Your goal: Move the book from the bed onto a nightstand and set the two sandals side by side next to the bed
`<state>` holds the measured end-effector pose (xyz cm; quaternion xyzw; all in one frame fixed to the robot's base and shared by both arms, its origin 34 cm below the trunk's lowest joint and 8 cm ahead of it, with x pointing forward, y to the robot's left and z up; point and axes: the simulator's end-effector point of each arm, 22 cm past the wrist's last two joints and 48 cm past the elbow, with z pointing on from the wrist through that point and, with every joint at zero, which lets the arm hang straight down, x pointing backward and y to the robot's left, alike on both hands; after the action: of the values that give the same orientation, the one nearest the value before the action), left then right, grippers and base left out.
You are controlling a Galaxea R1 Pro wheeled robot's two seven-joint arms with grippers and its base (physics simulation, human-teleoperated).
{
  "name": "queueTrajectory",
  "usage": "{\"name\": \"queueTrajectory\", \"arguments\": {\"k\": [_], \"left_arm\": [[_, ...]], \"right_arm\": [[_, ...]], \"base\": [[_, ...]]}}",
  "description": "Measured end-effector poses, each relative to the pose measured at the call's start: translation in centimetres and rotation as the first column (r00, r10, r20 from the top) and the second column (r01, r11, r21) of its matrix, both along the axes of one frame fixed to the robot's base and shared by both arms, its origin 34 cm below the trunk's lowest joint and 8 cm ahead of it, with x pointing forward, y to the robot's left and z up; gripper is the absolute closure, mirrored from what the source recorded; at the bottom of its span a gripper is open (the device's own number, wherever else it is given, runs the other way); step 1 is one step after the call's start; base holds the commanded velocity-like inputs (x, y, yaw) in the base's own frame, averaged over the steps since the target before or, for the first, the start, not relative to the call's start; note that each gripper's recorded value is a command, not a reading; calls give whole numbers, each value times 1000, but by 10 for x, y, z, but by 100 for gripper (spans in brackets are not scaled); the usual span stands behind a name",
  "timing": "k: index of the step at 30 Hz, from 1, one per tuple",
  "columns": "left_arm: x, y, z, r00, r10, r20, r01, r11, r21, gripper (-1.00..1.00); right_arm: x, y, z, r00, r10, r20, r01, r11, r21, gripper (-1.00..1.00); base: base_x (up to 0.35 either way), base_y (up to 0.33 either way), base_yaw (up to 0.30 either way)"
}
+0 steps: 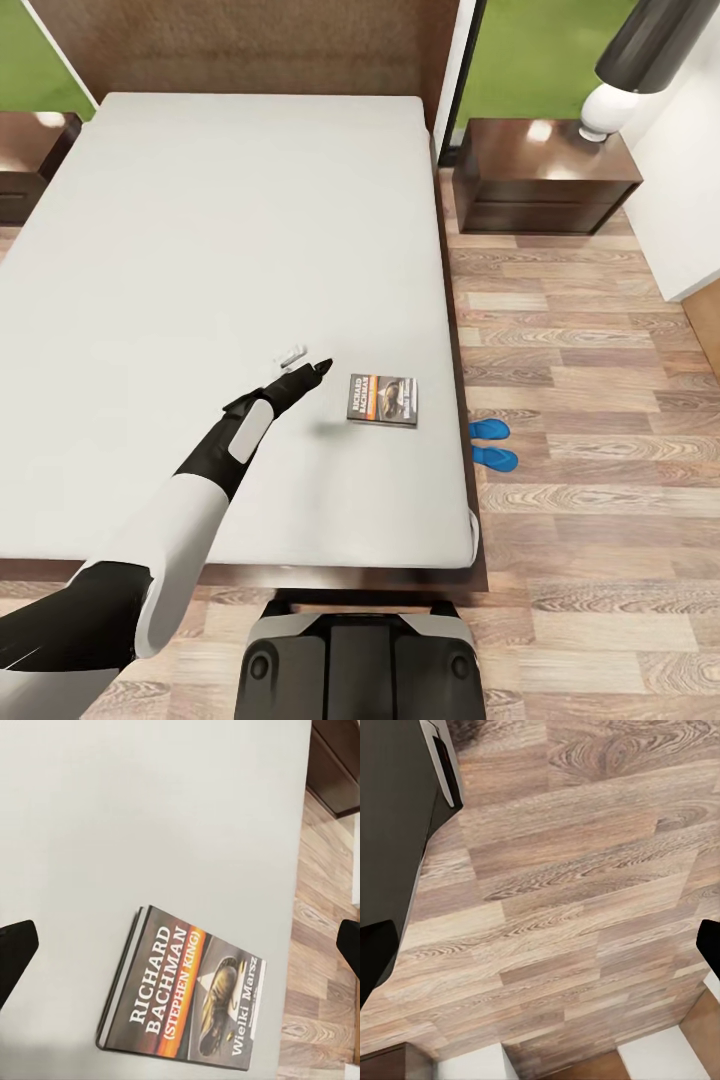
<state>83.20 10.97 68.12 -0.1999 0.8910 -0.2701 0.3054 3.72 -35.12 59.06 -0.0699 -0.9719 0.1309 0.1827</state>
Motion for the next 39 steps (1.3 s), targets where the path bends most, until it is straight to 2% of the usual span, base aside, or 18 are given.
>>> {"name": "queueTrajectory", "arguments": {"k": [15,39], "left_arm": [[-1,-2,-1,1000,-6,1,6,1000,-3,-100],[-12,-11,-23,999,-30,-24,30,1000,-3,-100]], "right_arm": [[-1,0,0,1000,0,-3,0,1000,0,-100],[-16,0,3,999,0,-39,0,1000,1,-100]], "base": [[0,0,0],[0,0,0]]}}
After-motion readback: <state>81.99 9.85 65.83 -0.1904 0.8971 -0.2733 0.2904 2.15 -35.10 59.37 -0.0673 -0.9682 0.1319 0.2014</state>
